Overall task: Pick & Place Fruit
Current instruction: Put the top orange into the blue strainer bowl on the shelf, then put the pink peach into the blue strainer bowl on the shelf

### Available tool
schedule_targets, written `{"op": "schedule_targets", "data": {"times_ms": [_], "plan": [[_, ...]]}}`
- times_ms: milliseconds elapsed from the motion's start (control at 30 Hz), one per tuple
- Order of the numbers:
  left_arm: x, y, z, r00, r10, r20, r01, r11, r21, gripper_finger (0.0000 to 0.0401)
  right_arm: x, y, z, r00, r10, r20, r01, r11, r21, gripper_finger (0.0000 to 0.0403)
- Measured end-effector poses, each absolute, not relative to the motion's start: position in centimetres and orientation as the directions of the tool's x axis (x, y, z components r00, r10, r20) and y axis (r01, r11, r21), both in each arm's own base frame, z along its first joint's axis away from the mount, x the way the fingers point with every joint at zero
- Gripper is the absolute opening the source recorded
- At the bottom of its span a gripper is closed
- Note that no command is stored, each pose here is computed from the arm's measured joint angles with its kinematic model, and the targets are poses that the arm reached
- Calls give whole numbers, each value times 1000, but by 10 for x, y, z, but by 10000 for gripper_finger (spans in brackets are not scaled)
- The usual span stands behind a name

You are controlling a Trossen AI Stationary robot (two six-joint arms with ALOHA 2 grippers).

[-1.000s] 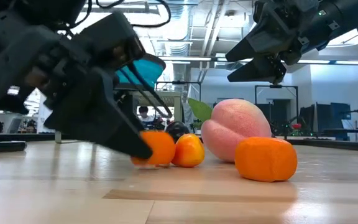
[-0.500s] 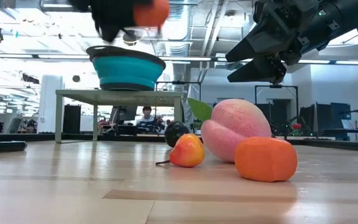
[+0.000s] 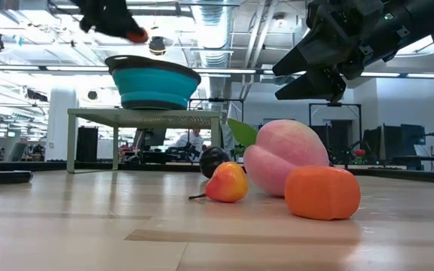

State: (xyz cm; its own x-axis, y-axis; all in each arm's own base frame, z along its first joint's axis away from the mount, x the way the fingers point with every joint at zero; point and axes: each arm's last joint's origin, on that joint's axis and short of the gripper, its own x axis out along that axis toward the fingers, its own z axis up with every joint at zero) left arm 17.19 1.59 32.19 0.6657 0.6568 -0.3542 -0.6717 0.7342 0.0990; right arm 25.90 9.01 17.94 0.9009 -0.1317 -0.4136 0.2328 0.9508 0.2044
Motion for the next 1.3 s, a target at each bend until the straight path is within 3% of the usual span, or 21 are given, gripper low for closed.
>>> {"op": "schedule_targets", "data": {"times_ms": [133,500,933,1300], "plan": [[167,37,321,579,727,-369,-745,656,122,168,259,90,180,902,-131,-412,232,951,206,301],[176,70,295,436,760,-482,-806,568,166,175,259,90,180,904,-130,-407,231,950,210,302],[177,72,293,437,753,-491,-814,563,139,179,260,89,180,903,-136,-407,238,948,210,302],[174,71,296,448,754,-480,-813,567,133,274,260,89,181,906,-134,-401,235,948,214,302]]}}
